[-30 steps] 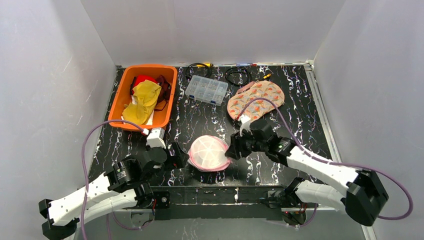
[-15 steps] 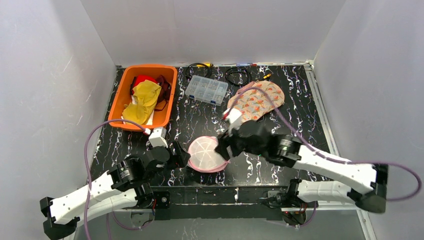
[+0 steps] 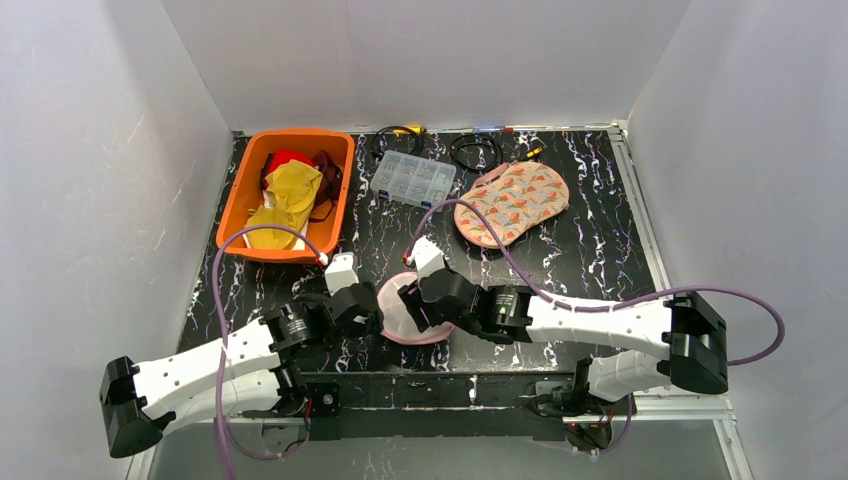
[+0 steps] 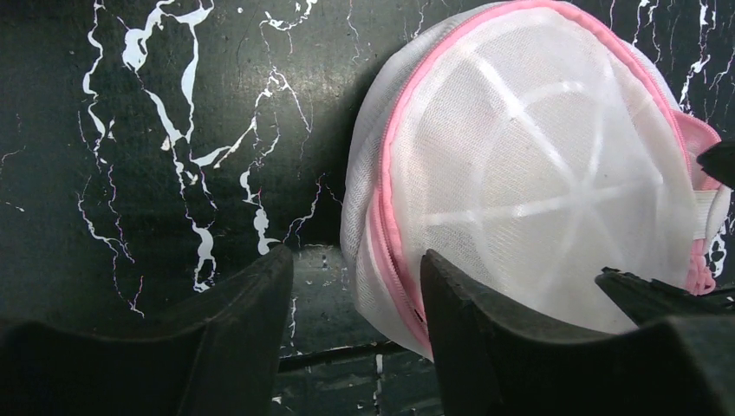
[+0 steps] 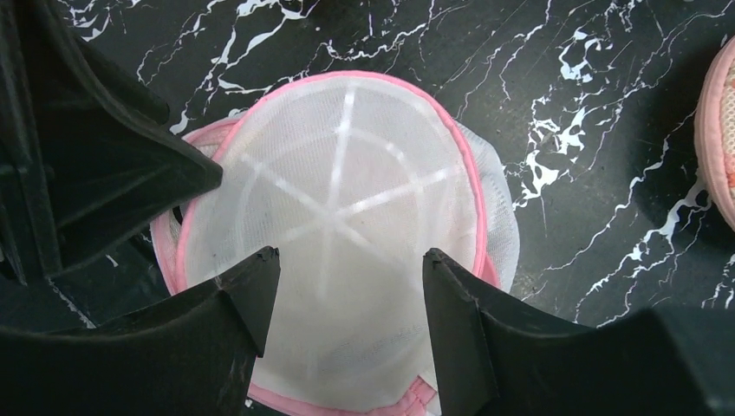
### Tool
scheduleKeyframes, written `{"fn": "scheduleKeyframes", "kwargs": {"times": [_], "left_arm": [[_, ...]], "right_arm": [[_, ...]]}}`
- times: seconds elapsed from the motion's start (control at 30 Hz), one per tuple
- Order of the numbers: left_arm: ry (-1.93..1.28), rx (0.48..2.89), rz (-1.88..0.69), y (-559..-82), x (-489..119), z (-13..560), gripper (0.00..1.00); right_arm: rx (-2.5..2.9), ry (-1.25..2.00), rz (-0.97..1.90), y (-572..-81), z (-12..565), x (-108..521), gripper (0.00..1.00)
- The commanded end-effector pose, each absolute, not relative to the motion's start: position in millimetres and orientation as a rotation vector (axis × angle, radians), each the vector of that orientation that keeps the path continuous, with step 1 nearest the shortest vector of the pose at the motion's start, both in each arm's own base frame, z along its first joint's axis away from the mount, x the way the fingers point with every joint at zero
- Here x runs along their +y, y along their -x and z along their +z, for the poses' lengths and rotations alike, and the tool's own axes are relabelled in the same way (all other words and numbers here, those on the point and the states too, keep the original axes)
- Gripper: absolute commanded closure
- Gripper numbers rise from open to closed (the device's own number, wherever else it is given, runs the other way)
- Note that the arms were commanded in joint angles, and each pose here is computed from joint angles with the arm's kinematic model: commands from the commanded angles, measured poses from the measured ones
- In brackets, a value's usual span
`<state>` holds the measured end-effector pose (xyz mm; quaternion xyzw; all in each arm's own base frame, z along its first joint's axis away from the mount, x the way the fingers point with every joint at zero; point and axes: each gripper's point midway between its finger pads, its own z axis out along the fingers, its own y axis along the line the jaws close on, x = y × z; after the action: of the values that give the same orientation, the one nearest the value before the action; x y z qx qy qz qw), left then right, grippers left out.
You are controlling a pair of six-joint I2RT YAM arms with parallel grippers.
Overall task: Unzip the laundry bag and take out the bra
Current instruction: Open the laundry bag at the center of the board.
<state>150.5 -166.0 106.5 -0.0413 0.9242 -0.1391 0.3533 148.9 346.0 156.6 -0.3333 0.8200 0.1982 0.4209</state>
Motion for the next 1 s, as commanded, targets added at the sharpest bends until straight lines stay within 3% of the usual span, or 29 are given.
{"fn": "scheduleKeyframes", "kwargs": {"times": [0.0, 0.23, 0.5, 0.77, 0.97], "left_arm": [[0.175, 2.382, -0.337, -150.8, -156.2, 101.7, 0.51], [0.211, 2.381, -0.391, -143.8, -151.2, 90.4, 0.77], [0.163, 2.348, -0.505, -142.8, -162.9, 96.5, 1.0], [0.07, 2.217, -0.826, -143.1, -205.0, 128.0, 1.0], [0.049, 2.186, -0.906, -142.6, -218.0, 138.9, 1.0]], "right_arm": [[2.02, 0.751, 0.53, -151.0, 160.0, 352.3, 0.31], [2.022, 0.753, 0.564, -142.8, 154.8, 348.3, 0.3], [1.951, 0.794, 0.615, -128.2, 175.2, 364.5, 0.24], [1.889, 0.797, 0.584, -117.2, 184.4, 382.4, 0.16], [1.886, 0.735, 0.541, -124.1, 174.9, 375.8, 0.14]]}}
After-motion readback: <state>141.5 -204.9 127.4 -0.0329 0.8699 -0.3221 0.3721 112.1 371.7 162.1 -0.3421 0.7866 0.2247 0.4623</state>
